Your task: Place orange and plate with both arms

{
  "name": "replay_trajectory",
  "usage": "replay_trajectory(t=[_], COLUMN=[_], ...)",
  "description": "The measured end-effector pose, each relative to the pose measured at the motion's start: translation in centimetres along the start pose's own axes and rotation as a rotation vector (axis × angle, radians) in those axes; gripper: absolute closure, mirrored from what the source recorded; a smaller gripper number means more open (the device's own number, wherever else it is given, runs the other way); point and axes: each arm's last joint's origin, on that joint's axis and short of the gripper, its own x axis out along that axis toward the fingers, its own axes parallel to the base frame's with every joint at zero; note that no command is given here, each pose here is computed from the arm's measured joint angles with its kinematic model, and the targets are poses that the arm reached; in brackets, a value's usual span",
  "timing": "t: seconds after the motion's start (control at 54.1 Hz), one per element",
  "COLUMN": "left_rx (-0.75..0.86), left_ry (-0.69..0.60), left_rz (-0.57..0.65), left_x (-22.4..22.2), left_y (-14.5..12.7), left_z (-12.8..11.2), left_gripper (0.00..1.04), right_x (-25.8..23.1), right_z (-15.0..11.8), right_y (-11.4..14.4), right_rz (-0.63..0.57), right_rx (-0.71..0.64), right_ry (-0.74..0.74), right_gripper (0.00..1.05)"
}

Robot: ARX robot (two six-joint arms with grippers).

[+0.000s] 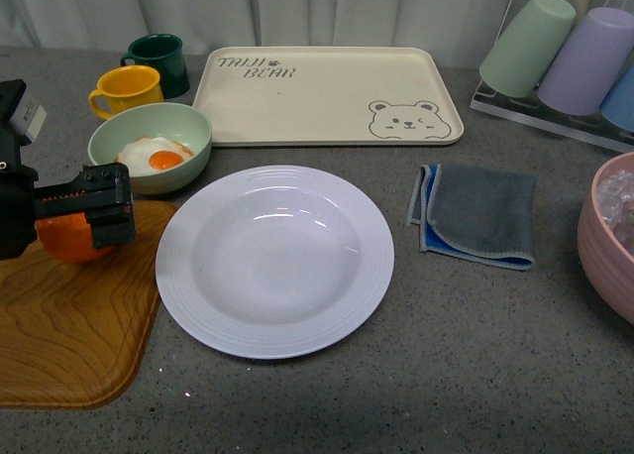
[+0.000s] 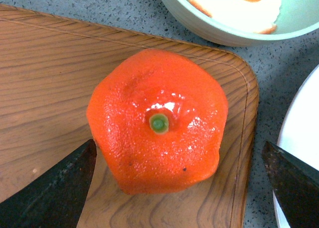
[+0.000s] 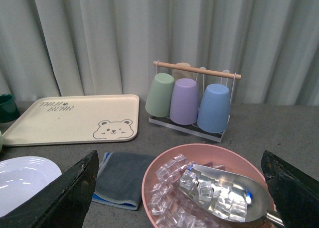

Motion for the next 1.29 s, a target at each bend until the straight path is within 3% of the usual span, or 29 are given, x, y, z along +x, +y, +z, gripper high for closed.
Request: replay_trajectory(t=[0.129,0.333,0.462,0.758,0.868,1.016,1.293], left_rx=[-0.013,-0.038,-0.038,-0.005,0.101,0.217,0.296], left_ry=[0.019,0.017,0.017,-0.048,-0.133,-0.088,-0.073], left_rz=[-0.005,0.007,0.008,-0.017,-0.085,-0.178,-0.207], left_x=[0.5,0.8,0.8,-1.3,-3.6,-3.9,-2.6], left_y=[0.1,0.3,0.3,-0.7,-3.6,-7.8,-11.7], left_z=[0.3,0.4,0.4,1.1,1.8,0.0,-1.1], left_gripper=[0.09,0.39,0.51,0.56,0.57,0.57,0.57], right_x=[0.0,0.0,0.0,0.0,0.0,0.0,0.0], right_z=[0.0,0.0,0.0,0.0,0.0,0.0,0.0], right_y=[0.0,0.0,0.0,0.0,0.0,0.0,0.0], right_rz=[0.0,0.0,0.0,0.0,0.0,0.0,0.0], right_rx=[0.0,0.0,0.0,0.0,0.0,0.0,0.0], right_ry=[0.0,0.0,0.0,0.0,0.0,0.0,0.0], right_gripper=[0.09,0.09,0.09,0.09,0.09,0.09,0.09])
